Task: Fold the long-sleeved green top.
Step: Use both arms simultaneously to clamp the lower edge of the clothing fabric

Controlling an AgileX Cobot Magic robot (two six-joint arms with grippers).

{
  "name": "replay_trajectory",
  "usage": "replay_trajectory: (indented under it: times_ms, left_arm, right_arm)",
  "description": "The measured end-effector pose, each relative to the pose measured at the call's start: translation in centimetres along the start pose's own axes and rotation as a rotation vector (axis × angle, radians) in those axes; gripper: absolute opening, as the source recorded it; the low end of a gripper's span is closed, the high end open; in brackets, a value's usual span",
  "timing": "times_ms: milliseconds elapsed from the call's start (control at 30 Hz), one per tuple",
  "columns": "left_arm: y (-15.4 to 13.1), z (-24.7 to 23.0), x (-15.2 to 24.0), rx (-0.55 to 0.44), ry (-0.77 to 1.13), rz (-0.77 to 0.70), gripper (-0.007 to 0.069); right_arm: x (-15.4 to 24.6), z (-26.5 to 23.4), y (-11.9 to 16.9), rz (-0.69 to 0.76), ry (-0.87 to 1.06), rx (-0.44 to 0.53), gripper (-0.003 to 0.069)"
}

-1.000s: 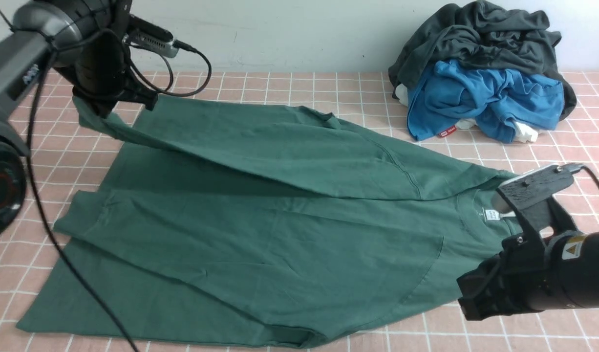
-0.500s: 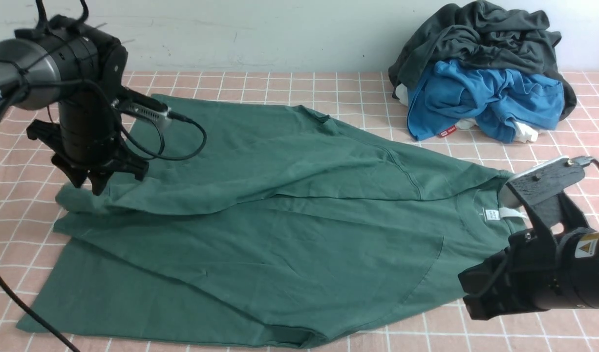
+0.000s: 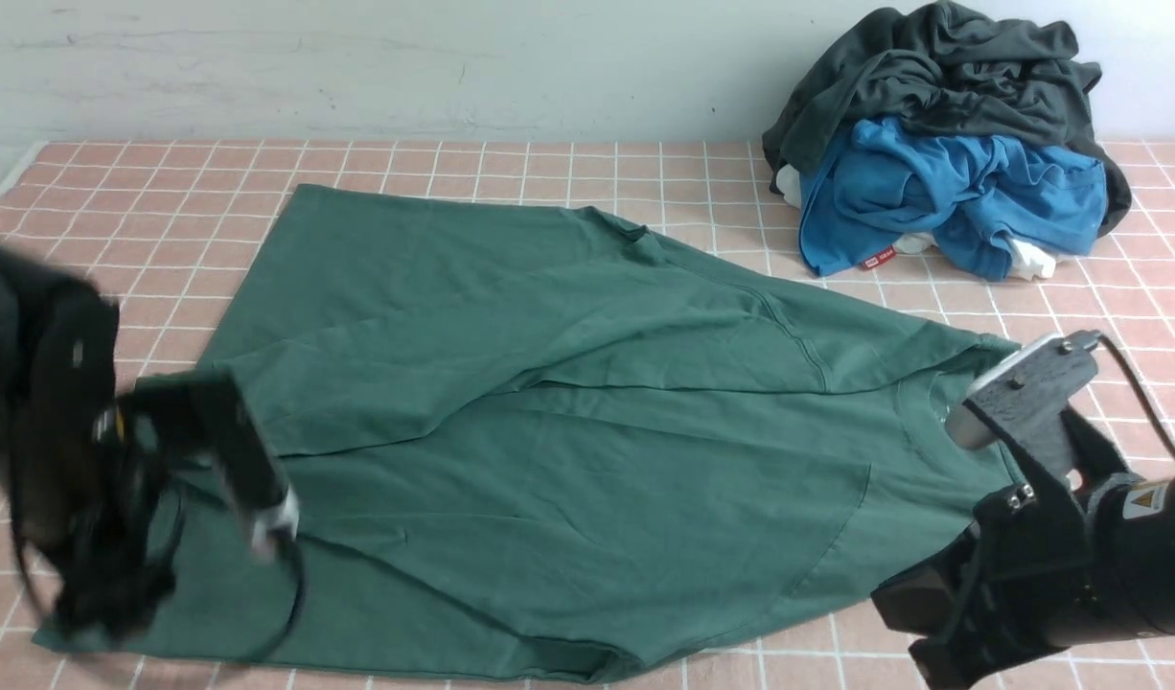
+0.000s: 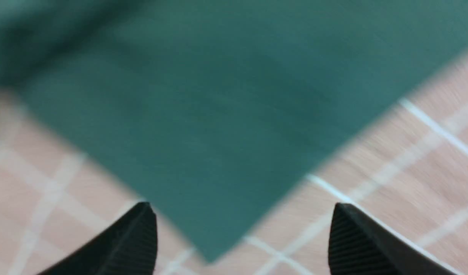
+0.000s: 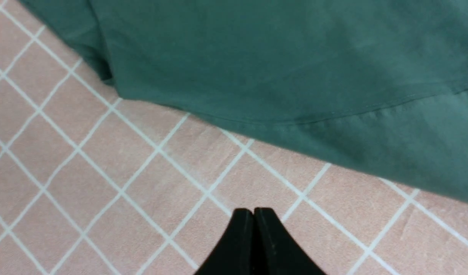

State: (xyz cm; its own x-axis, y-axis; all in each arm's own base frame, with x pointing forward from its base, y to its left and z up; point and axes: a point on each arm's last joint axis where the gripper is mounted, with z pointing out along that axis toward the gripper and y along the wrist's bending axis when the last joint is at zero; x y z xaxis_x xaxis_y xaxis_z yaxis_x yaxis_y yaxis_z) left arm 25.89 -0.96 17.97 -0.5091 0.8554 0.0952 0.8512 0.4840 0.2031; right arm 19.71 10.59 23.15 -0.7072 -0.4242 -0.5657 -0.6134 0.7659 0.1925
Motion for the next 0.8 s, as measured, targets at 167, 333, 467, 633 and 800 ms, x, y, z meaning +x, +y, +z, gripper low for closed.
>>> replay_trajectory:
  times_ms: [167, 333, 467, 633, 800]
  left_arm:
    - [-2.5, 2.6, 1.2, 0.015, 0.001, 0.182, 0.0550]
    - [-2.8, 2.6, 1.3, -0.023, -0.026, 0.190, 0.0485]
    - [-2.7, 2.5, 1.3, -0.032, -0.025, 0.164, 0.0426]
    - [-2.4, 1.9, 1.5, -0.090, -0.035, 0.101, 0.0363]
    - [-1.9, 1.0, 2.2, -0.143, -0.058, 0.027, 0.0363]
  right_arm:
    - [-0.2, 0.0, 0.6, -0.034, -0.020, -0.066, -0.0008]
    - [-0.3, -0.1, 1.0, -0.066, -0.042, -0.107, -0.0008]
    - [-0.3, -0.1, 1.1, -0.081, -0.042, -0.114, -0.0008]
    - [-0.3, -0.1, 1.1, -0.087, -0.037, -0.121, -0.0008]
    - [-0.3, -0.1, 1.2, -0.086, -0.033, -0.127, -0.0008]
